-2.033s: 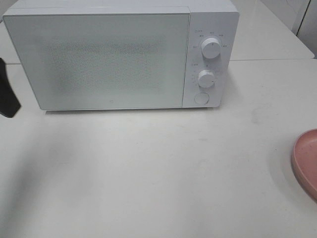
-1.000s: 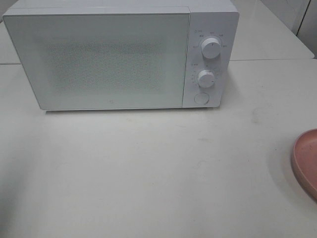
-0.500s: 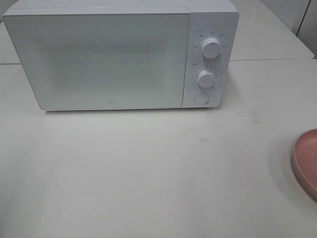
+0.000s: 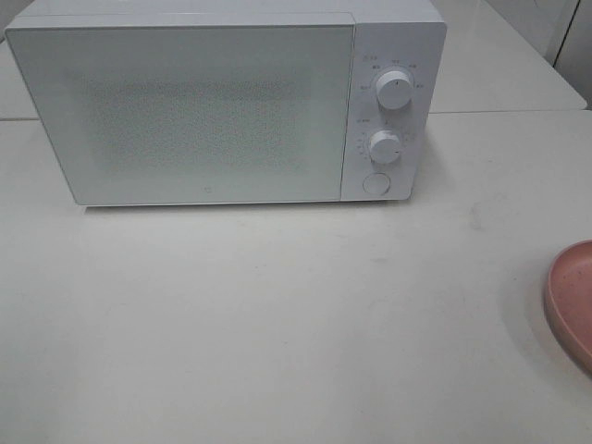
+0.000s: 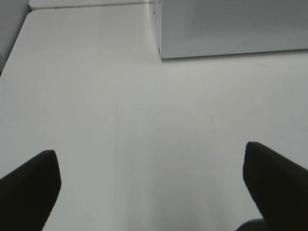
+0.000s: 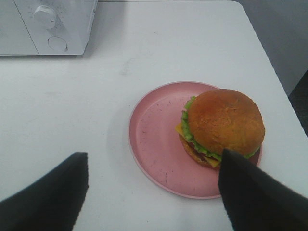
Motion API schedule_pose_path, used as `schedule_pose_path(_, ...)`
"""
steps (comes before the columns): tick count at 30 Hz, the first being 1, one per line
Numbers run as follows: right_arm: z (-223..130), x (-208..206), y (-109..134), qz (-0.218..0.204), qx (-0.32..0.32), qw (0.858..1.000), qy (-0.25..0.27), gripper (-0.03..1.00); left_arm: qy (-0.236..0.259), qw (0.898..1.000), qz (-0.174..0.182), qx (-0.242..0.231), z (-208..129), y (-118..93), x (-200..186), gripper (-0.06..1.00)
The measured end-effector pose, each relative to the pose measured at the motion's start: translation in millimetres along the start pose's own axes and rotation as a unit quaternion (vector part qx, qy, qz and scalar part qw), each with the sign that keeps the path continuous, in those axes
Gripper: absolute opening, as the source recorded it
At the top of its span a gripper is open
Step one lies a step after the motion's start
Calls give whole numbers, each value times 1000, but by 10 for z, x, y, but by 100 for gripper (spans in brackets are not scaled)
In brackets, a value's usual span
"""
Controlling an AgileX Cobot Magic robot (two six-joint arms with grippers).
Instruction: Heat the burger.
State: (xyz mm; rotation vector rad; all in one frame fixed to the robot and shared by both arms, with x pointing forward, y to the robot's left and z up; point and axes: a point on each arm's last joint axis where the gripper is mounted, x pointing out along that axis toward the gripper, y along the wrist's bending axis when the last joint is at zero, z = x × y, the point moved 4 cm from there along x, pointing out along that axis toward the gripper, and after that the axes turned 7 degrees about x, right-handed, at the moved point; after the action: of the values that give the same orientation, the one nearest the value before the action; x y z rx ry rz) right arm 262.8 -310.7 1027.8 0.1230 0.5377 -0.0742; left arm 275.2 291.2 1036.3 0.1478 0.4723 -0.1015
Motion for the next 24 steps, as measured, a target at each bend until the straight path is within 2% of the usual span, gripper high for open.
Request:
schedule_pose_path(4, 0, 0, 0, 0, 0, 1000, 0, 75, -17, 1000, 2, 1, -13, -9, -50, 97)
schedule_pose_path(24, 0, 0, 0, 0, 0, 1000, 0, 75, -17, 1000, 2, 1, -13, -9, -50, 97)
